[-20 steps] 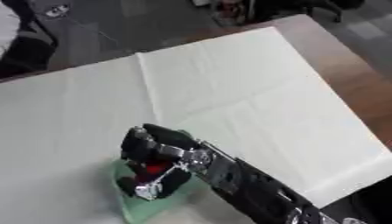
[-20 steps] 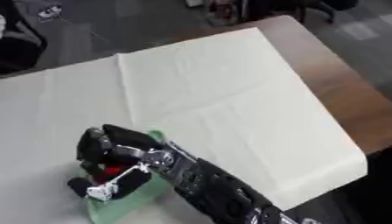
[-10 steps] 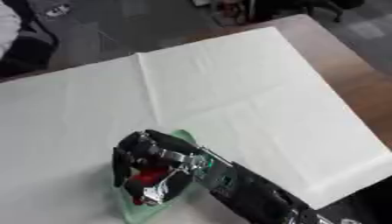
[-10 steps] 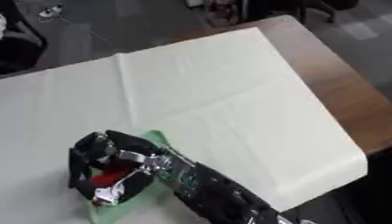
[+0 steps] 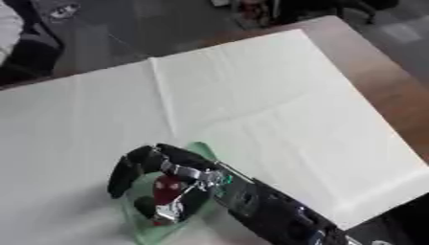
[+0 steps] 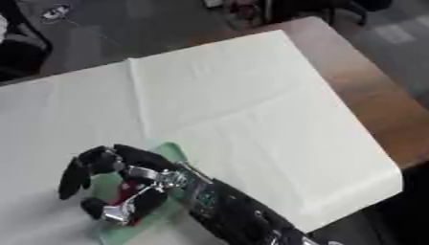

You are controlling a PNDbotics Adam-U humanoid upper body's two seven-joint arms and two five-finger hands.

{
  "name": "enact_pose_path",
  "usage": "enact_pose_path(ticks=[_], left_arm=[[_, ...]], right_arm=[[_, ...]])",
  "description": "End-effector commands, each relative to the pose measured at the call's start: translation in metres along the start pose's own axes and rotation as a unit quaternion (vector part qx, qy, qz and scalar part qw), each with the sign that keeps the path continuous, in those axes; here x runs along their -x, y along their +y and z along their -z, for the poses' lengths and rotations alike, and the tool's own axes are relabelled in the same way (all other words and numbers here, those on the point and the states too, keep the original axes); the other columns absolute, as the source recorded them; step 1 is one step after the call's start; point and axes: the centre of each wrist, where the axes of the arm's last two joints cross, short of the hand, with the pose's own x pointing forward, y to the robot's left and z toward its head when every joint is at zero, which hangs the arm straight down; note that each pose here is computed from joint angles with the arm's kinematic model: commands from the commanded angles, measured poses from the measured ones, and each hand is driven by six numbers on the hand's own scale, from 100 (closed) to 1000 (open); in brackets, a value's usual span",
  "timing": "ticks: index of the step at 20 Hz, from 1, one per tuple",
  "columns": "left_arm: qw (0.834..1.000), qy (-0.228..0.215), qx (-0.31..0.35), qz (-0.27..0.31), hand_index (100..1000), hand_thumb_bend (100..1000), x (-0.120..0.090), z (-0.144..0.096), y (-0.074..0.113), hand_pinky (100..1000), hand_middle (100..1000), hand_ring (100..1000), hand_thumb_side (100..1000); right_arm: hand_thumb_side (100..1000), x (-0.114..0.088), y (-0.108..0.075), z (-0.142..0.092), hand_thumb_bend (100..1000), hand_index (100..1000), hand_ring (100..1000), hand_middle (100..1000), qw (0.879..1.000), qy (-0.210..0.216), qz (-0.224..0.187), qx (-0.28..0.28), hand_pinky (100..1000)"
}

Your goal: Pick up objects on the table and place them in the box.

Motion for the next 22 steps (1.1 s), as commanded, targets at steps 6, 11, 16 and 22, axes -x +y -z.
enact_pose_path(ticks=[6,11,16,22], left_arm=[[1.0,-0.008,0.002,0.025,808,307,0.002,0.0,0.01,339,637,485,790],[0.999,0.003,0.005,0.042,807,306,0.008,-0.006,0.015,337,637,483,791],[0.998,0.016,-0.004,0.053,807,305,0.012,-0.01,0.019,336,636,483,791],[0.997,0.027,-0.005,0.068,808,305,0.017,-0.015,0.022,335,635,482,793]], right_arm=[[697,-0.034,-0.131,0.016,100,737,564,659,0.989,-0.029,-0.099,0.101,491],[741,-0.094,-0.192,0.011,100,697,541,615,0.976,0.015,-0.147,0.161,489],[730,-0.144,-0.198,0.011,100,686,505,607,0.964,0.016,-0.16,0.212,419],[712,-0.145,-0.193,0.007,100,646,474,562,0.963,-0.018,-0.147,0.223,372]])
